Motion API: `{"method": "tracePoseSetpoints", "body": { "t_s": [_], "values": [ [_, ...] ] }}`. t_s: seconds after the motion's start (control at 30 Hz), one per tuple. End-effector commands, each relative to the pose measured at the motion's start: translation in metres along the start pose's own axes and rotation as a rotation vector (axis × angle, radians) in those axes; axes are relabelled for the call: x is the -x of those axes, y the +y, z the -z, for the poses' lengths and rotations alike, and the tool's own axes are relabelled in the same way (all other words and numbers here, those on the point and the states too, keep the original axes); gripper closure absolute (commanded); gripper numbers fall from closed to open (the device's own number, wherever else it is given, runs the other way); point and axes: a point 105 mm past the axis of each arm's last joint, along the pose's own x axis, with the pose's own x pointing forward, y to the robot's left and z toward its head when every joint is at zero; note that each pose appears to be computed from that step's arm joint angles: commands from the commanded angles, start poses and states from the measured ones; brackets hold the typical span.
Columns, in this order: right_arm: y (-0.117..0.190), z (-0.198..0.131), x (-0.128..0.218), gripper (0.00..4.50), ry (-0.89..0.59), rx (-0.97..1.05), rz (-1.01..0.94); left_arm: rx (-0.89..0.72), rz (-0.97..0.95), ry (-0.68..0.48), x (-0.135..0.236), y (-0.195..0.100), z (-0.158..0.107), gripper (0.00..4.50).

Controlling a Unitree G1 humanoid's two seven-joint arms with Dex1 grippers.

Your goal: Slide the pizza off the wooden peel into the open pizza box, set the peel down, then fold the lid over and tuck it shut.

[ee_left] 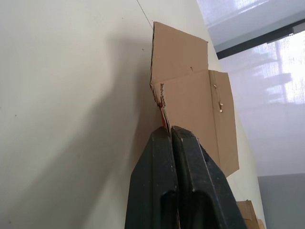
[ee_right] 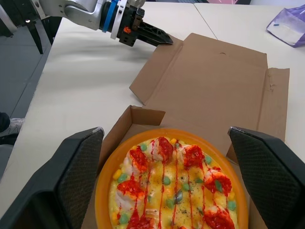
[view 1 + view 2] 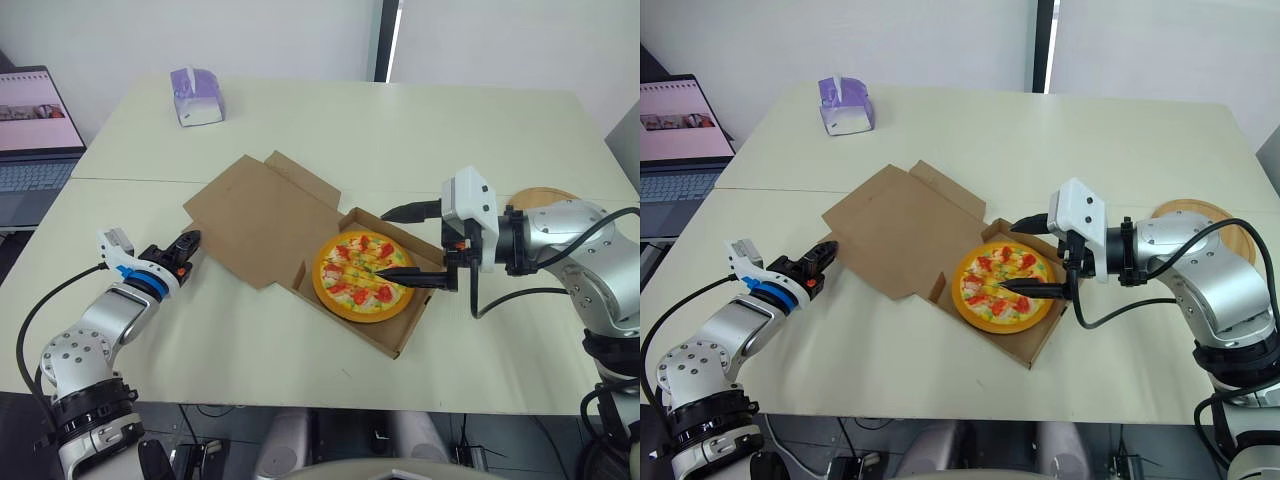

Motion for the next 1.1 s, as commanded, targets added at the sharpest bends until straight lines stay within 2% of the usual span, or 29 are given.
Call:
{"method": "tracePoseSetpoints", "body": {
  "t_s": [0.03,0.07,0.17,0.33,0.47,0.57,0.73,0.83,0.93,1.0,1.1],
  "values": [
    [0.002,-0.009,0.002,0.00,-0.014,0.045,0.003,0.040,0.078,-0.014,-0.004,-0.015,-0.003,4.44],
    [0.002,-0.010,0.002,0.00,-0.017,0.045,0.002,0.041,0.075,-0.013,-0.005,-0.014,-0.003,4.44],
    [0.002,-0.014,0.001,0.00,-0.031,0.047,-0.002,0.040,0.062,-0.008,-0.007,-0.012,-0.004,3.86],
    [0.003,-0.016,0.001,0.00,-0.035,0.048,-0.007,0.034,0.023,-0.016,-0.012,-0.006,-0.007,2.34],
    [0.003,-0.017,0.001,0.00,-0.033,0.049,-0.009,0.020,0.015,0.002,-0.016,-0.005,-0.003,2.34],
    [0.003,-0.017,0.002,0.00,-0.030,0.048,-0.007,0.026,0.013,-0.003,-0.018,-0.004,-0.002,2.98],
    [0.002,-0.016,0.002,0.00,-0.025,0.047,0.001,0.016,0.023,0.000,-0.019,-0.005,-0.001,4.47],
    [-0.010,-0.012,0.003,0.00,-0.016,0.069,0.081,-0.012,0.036,-0.002,-0.018,-0.008,-0.003,4.47],
    [-0.046,-0.001,0.008,0.00,0.031,0.087,0.287,-0.074,0.063,-0.005,-0.016,-0.015,-0.008,4.47],
    [-0.070,0.014,0.015,0.00,0.126,0.133,0.416,-0.125,0.095,-0.004,-0.016,-0.025,-0.012,4.47],
    [-0.097,0.045,0.027,1.01,0.303,0.232,0.537,-0.208,0.149,0.003,-0.017,-0.041,-0.019,4.50]
  ]
}}
